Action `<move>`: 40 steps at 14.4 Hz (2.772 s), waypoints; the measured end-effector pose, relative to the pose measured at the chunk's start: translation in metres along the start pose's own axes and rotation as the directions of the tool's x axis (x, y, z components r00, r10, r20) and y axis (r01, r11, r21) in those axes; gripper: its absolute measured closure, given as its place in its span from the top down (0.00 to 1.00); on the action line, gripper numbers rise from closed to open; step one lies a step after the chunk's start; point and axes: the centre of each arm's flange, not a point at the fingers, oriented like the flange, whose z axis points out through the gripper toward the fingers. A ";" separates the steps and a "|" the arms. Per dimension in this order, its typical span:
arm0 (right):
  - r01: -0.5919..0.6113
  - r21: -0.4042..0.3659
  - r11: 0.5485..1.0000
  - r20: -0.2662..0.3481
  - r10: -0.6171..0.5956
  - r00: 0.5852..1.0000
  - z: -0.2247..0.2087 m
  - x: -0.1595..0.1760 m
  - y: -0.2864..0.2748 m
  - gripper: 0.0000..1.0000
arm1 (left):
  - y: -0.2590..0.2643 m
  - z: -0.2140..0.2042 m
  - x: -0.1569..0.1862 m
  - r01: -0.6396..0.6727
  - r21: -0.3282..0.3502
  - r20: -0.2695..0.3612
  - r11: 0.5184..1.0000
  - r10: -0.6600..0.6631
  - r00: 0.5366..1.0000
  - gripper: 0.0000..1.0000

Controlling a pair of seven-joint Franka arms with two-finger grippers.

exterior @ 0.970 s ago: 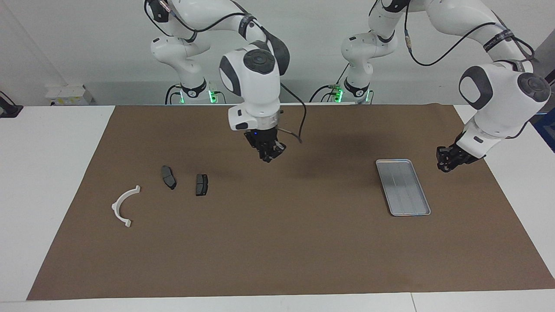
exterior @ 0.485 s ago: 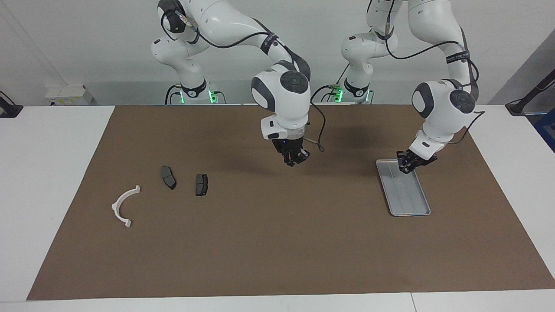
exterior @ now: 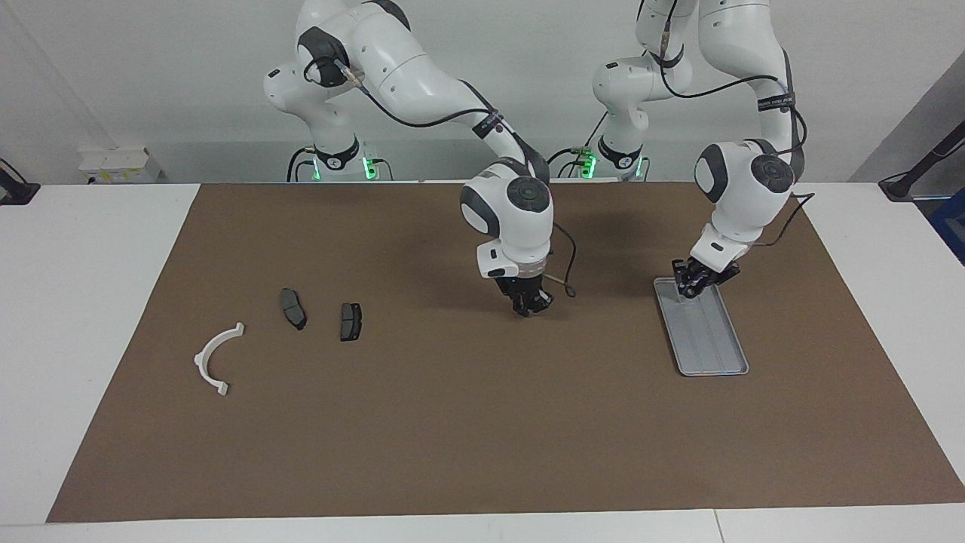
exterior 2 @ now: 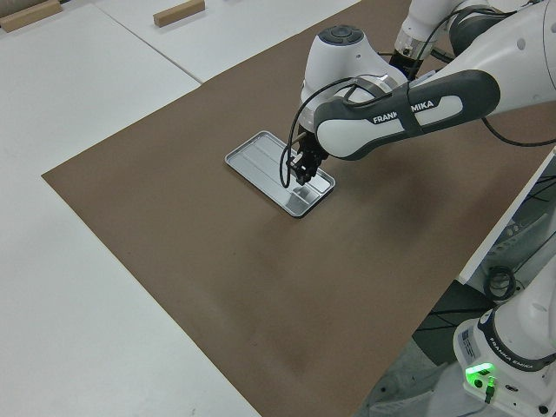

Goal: Pick bearing gear from pile to tray

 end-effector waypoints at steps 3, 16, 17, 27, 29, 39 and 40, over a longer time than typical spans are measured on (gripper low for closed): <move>0.001 0.046 0.999 -0.008 0.000 1.000 0.006 0.000 0.000 0.24 | -0.001 0.003 0.000 0.001 0.001 -0.018 1.000 -0.001 1.000 0.34; -0.060 0.000 0.998 -0.026 0.060 0.998 -0.089 0.090 0.009 1.00 | -0.005 0.028 0.003 0.009 -0.003 -0.028 1.000 -0.009 1.000 0.34; -0.028 0.014 1.000 -0.034 0.028 0.999 -0.115 0.116 0.018 1.00 | -0.005 0.027 0.003 0.009 -0.003 -0.029 1.000 -0.009 1.000 0.34; 0.593 -0.060 0.803 -0.018 -0.595 0.803 -0.231 0.340 0.195 1.00 | 0.011 -0.060 0.047 0.010 -0.010 0.054 1.000 -0.009 0.999 1.00; 0.607 -0.065 0.792 -0.016 -0.609 0.793 -0.235 0.358 0.215 1.00 | 0.070 -0.107 0.063 0.066 0.011 0.028 0.998 -0.066 0.997 1.00; 0.571 -0.073 0.818 -0.014 -0.573 0.819 -0.245 0.377 0.244 1.00 | 0.330 -0.070 0.025 0.175 0.025 -0.012 0.984 -0.175 0.984 1.00; 0.569 -0.073 0.819 -0.016 -0.571 0.821 -0.248 0.378 0.246 1.00 | 0.336 -0.051 0.029 0.181 0.016 -0.013 0.983 -0.181 0.983 1.00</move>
